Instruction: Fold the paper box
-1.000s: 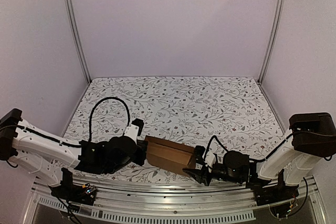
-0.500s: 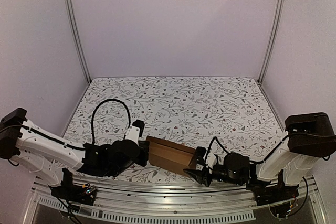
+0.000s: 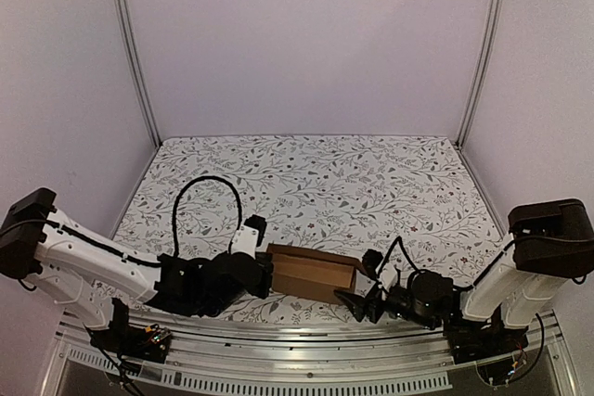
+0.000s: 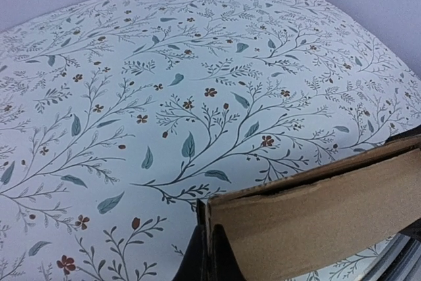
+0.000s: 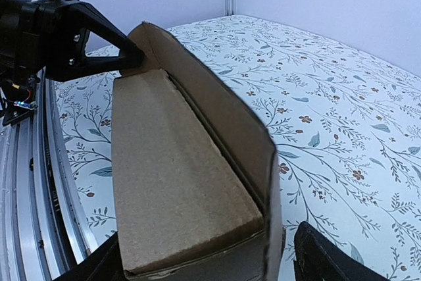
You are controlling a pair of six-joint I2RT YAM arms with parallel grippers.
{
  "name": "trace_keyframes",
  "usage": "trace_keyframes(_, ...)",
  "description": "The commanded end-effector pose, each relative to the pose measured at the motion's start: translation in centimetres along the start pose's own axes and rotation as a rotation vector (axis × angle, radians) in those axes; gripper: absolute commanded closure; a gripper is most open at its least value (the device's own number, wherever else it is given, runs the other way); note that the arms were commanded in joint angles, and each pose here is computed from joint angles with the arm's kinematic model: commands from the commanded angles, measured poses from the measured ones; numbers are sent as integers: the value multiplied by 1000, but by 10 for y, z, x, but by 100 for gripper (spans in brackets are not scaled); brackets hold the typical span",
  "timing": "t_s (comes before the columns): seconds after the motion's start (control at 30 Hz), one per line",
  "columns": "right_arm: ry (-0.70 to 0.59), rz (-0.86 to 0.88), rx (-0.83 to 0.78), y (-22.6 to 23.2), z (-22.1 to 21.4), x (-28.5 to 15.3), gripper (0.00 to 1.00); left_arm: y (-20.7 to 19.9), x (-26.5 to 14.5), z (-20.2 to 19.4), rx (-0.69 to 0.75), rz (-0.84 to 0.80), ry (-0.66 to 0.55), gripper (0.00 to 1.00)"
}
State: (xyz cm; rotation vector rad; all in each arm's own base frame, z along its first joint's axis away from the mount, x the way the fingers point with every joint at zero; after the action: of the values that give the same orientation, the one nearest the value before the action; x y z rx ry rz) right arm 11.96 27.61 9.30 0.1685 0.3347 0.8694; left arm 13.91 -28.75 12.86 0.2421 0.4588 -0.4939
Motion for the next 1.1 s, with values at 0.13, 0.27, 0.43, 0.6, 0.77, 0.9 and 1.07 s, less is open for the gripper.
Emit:
trace_keyframes(0.13, 39, -40, -7, -5, 11, -14, 16, -5, 4, -67, 236, 10, 306, 100)
trace_keyframes(0.27, 119, -70, -25, -5, 20, -23, 2, -9, 6, -65, 233, 18, 315, 100)
trace_keyframes(0.43, 146, -112, -33, -8, 44, -45, 1, -15, 9, -59, 236, 20, 317, 100)
trace_keyframes(0.6, 149, -131, -6, -7, 76, -69, 1, -20, 10, -53, 245, 22, 319, 100)
trace_keyframes(0.77, 168, -242, 96, -19, 90, -90, 1, -23, 10, -50, 243, 17, 319, 100)
trace_keyframes(0.9, 246, -195, 136, -10, 98, -97, 1, -24, 8, -48, 232, 7, 321, 100)
trace_keyframes(1.07, 351, -253, 109, -6, 100, -93, 7, -27, 8, -46, 213, -8, 326, 100)
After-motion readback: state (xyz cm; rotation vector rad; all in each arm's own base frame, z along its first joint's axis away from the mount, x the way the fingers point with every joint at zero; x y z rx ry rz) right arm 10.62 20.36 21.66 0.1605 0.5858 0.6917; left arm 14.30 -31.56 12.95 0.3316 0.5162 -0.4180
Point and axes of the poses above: each gripper's point midway between its finger pads, its own x axis out along the fingers, its own y axis along the line the jaws close on, z = x × y, the point moved 6 cm from there along -x, back along the fingers, and after that the axes turned 13 degrees about x, right-handed, at the moved point
